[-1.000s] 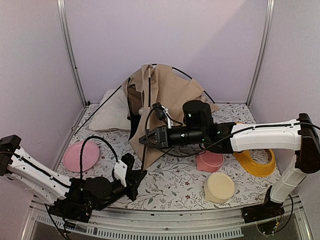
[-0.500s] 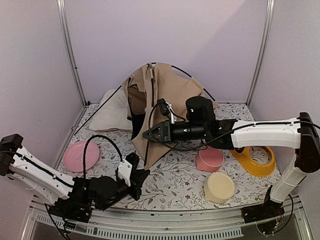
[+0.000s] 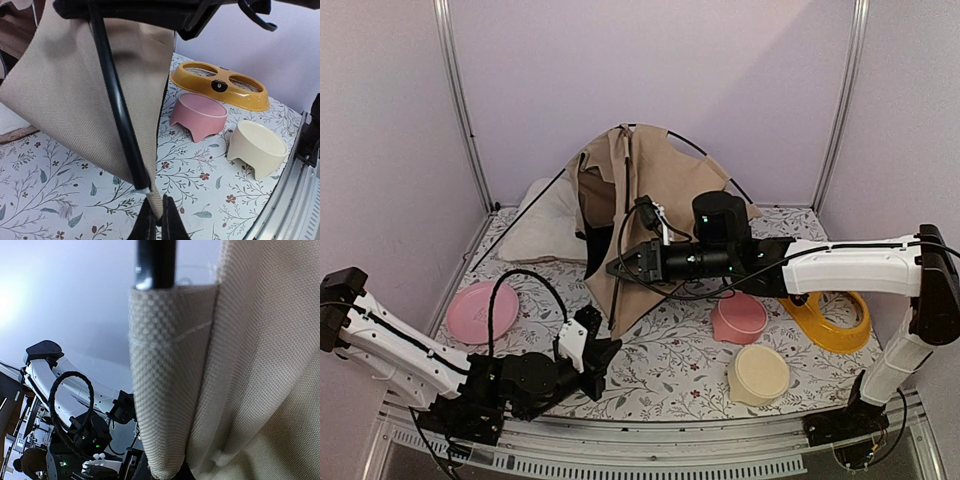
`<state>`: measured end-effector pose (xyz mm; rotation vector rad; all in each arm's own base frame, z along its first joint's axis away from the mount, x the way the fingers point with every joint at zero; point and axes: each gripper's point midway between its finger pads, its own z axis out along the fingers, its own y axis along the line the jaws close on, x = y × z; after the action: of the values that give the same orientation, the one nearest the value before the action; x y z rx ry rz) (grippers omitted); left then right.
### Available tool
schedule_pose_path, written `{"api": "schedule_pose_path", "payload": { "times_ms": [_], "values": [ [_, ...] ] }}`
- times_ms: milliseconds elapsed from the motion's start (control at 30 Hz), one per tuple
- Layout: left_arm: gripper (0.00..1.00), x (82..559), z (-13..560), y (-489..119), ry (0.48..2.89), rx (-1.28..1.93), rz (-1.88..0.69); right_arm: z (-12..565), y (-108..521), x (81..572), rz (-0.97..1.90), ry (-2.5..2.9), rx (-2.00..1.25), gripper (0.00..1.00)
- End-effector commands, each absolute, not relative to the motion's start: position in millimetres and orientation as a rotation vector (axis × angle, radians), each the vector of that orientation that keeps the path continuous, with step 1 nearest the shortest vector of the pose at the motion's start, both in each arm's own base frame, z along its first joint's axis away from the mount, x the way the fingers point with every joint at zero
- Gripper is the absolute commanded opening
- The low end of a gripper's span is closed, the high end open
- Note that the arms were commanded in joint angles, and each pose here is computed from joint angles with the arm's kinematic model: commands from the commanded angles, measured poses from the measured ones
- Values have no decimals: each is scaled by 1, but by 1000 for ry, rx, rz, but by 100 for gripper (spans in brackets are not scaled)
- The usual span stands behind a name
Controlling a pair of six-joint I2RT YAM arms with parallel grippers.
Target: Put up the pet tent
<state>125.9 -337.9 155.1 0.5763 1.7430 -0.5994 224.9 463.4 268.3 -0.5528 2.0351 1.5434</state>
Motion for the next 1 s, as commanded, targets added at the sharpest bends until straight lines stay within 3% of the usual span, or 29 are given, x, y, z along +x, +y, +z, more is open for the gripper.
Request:
{"api": "schedule_pose_path", "payload": {
  "times_ms": [0,967],
  "values": [
    [0,76,97,-347,1837,952,-634,350,408,331,1383,1724,-160,0],
    [0,75,103,-347,1830,943,-634,317,398,347,1301,1789,-99,0]
  ]
}}
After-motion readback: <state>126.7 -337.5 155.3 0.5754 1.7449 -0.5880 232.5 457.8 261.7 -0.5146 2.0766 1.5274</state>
